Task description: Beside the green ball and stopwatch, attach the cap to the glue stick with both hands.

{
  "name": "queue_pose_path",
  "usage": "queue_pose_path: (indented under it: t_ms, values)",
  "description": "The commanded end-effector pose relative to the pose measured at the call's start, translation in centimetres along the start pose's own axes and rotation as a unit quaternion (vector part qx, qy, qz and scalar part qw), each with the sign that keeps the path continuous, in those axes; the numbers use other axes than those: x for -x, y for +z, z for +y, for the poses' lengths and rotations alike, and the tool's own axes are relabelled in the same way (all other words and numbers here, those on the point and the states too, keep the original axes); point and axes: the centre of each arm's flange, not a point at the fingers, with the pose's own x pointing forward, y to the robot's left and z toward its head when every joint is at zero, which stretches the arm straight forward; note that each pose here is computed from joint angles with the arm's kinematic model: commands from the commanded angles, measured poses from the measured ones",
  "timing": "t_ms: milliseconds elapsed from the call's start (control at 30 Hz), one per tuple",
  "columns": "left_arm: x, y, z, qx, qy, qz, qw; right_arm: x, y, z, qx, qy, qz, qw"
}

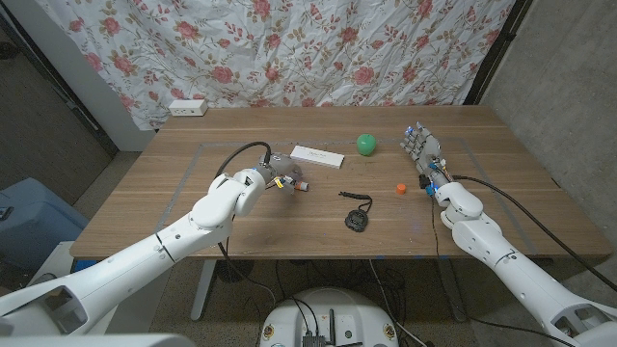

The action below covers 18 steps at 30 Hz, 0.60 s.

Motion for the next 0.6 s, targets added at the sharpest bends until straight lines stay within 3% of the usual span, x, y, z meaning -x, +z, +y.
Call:
queue_pose_path:
  t_ms: [33, 600]
  values:
    - [-0.23, -0.12, -0.67, 0.014, -0.002, -0.007, 1.000, 0.50, 0.09, 0.26, 0.002, -0.004, -0.002, 1.0000]
    - [-0.27, -0.21, -1.25, 0.027, 0.004, -0.018, 0.999, 0.98, 0.02, 0.41, 0.001, -0.008, -0.002, 1.0000]
